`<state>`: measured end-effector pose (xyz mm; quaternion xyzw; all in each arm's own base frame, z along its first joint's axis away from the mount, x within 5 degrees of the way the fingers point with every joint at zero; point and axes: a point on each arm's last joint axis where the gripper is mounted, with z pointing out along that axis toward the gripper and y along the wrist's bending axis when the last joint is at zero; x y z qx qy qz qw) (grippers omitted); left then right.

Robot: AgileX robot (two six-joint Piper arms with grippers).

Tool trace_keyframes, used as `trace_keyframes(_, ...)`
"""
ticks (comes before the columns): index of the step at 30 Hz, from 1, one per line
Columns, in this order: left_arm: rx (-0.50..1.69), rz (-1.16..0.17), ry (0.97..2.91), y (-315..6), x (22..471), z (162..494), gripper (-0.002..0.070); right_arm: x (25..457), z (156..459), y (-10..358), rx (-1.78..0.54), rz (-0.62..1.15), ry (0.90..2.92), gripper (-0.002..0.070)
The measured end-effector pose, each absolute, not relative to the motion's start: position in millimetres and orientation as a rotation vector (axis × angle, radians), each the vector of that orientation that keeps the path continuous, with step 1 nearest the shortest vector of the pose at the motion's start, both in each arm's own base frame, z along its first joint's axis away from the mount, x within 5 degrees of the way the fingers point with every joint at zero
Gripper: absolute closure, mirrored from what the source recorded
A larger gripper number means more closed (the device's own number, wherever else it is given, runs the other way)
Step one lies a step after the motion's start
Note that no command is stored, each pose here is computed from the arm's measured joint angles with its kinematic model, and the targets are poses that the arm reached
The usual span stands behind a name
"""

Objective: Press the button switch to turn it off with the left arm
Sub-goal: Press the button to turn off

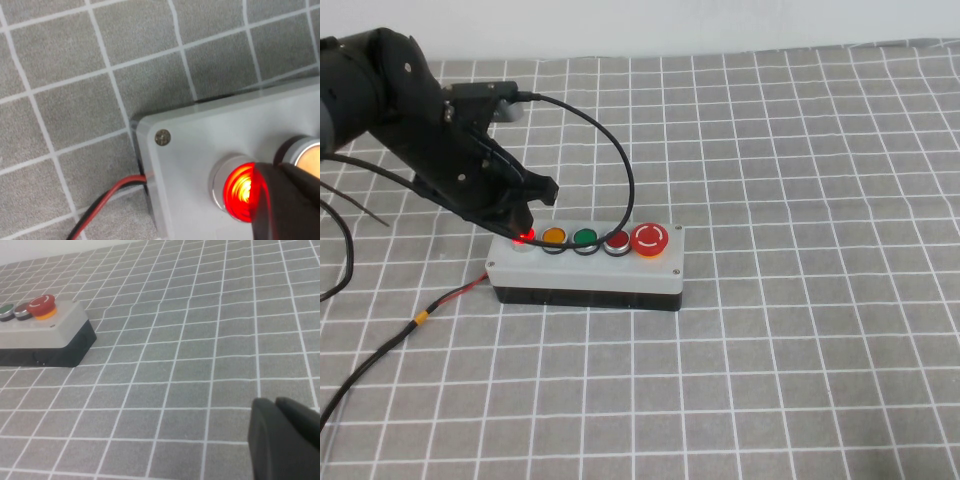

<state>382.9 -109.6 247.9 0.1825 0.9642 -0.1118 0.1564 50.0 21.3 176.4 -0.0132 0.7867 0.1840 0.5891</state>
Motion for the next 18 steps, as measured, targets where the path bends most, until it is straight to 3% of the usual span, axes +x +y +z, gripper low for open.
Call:
trace_keyframes(5,0.548,-0.312,2.744,-108.9,380.9,252.2,0.0678,50.0,176.4,21.3,-0.031,0.429,1.832,0.0694)
trace_keyframes(9,0.599,-0.303,2.679,-106.2,368.5,275.3,0.0678,50.0,176.4,21.3,-0.031,0.429,1.832,0.0694)
trace_keyframes(14,0.582,-0.303,2.446,-96.8,324.0,328.2,0.0678,50.0,176.4,21.3,-0.031,0.429,1.832,0.0694)
trace_keyframes(18,0.503,-0.264,2.242,-81.4,272.9,349.7,0.0678,50.0,176.4,21.3,-0.031,0.429,1.832,0.0694)
